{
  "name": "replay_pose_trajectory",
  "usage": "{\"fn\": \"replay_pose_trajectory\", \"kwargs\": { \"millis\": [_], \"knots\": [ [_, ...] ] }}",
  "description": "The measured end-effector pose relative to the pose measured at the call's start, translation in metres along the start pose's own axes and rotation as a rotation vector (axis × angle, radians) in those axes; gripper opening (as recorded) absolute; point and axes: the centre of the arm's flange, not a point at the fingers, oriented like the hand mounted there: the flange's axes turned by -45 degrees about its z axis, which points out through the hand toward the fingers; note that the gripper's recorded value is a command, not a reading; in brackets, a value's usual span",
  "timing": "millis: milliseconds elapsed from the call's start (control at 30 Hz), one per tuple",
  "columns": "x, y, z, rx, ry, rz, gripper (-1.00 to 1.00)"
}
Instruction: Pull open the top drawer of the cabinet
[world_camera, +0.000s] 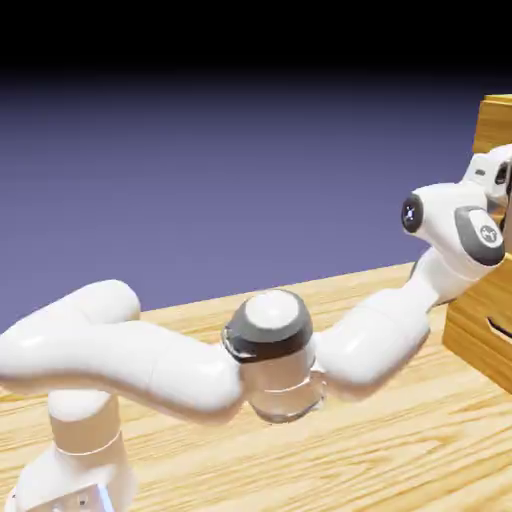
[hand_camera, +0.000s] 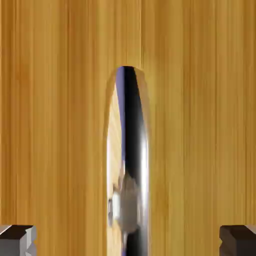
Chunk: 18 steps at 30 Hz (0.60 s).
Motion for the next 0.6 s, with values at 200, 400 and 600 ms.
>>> {"fn": "replay_pose_trajectory", "kwargs": {
  "millis": [200,400,600],
  "knots": [
    [0.001,-0.001,0.007,-0.001,-0.001,0.000,-1.00],
    [0.001,-0.001,-0.023,-0.001,-0.001,0.000,-1.00],
    [0.001,-0.001,-0.061,-0.001,-0.001,0.000,-1.00]
  ]
}}
